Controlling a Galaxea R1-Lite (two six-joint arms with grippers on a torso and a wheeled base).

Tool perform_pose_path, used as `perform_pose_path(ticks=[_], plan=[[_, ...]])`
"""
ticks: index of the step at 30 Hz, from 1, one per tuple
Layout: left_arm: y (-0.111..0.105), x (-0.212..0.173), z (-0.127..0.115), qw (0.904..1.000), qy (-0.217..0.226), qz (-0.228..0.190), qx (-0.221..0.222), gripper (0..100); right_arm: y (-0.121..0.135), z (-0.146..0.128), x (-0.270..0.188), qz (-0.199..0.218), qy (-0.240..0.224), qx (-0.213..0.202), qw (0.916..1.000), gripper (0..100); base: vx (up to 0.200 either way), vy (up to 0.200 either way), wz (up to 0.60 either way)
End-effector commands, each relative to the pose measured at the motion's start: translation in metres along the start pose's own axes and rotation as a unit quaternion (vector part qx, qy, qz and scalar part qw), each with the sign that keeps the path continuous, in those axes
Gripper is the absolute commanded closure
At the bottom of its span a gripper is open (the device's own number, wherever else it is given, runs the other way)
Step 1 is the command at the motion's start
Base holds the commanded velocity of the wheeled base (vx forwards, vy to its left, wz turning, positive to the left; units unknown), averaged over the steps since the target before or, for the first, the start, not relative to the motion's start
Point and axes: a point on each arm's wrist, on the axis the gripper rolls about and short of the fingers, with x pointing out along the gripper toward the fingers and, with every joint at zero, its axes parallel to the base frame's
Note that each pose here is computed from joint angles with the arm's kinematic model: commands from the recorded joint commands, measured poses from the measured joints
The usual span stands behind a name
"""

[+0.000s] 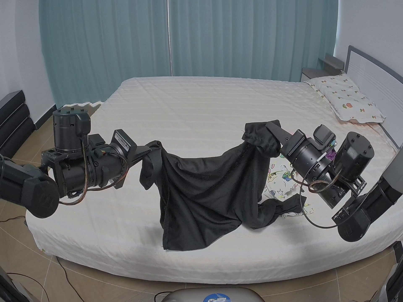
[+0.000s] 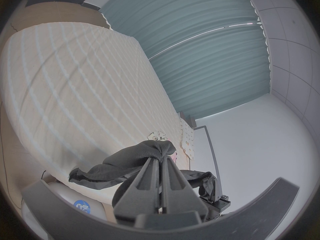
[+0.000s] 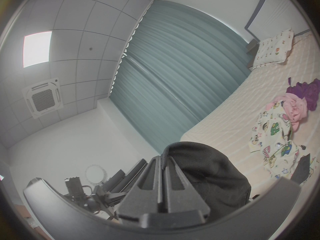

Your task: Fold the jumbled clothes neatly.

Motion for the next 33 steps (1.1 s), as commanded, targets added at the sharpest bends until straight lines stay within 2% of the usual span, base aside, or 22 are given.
perform_pose_path(ticks=[1, 9, 15, 18, 22, 27, 30, 33], plan=[[0.007, 0.007, -0.003, 0.9999, 0.009, 0.013, -0.002, 100, -0.009, -0.003, -0.002, -0.014, 0.004, 0.002, 0.9999, 100, -0.200, 0.000, 0.00], [0.006, 0.002, -0.012, 0.9996, 0.023, 0.015, 0.000, 100, 0.004, 0.005, -0.033, -0.010, 0.018, 0.008, 0.9998, 100, -0.200, 0.000, 0.00], [-0.008, -0.018, -0.008, 0.9999, 0.012, -0.009, 0.004, 100, 0.028, 0.010, -0.061, 0.016, 0.024, 0.012, 0.9995, 100, -0.167, 0.000, 0.00], [-0.015, -0.026, -0.003, 0.9997, -0.003, -0.022, 0.007, 100, 0.059, 0.032, -0.085, 0.070, -0.007, 0.015, 0.9974, 100, 0.000, 0.000, 0.00], [-0.020, -0.034, 0.013, 0.9989, -0.034, -0.032, 0.005, 100, 0.097, 0.072, -0.103, 0.139, -0.059, 0.017, 0.9884, 100, 0.000, 0.000, 0.00], [-0.032, -0.051, 0.037, 0.9950, -0.083, -0.055, 0.005, 100, 0.121, 0.107, -0.102, 0.139, -0.069, 0.013, 0.9878, 100, 0.000, 0.000, 0.00], [-0.038, -0.061, 0.042, 0.9937, -0.094, -0.061, 0.005, 100, 0.121, 0.115, -0.085, 0.131, -0.065, 0.012, 0.9892, 100, 0.000, 0.000, 0.00], [-0.041, -0.061, 0.043, 0.9948, -0.089, -0.050, 0.002, 100, 0.113, 0.119, -0.060, 0.121, -0.068, 0.007, 0.9903, 100, 0.000, 0.000, 0.00]])
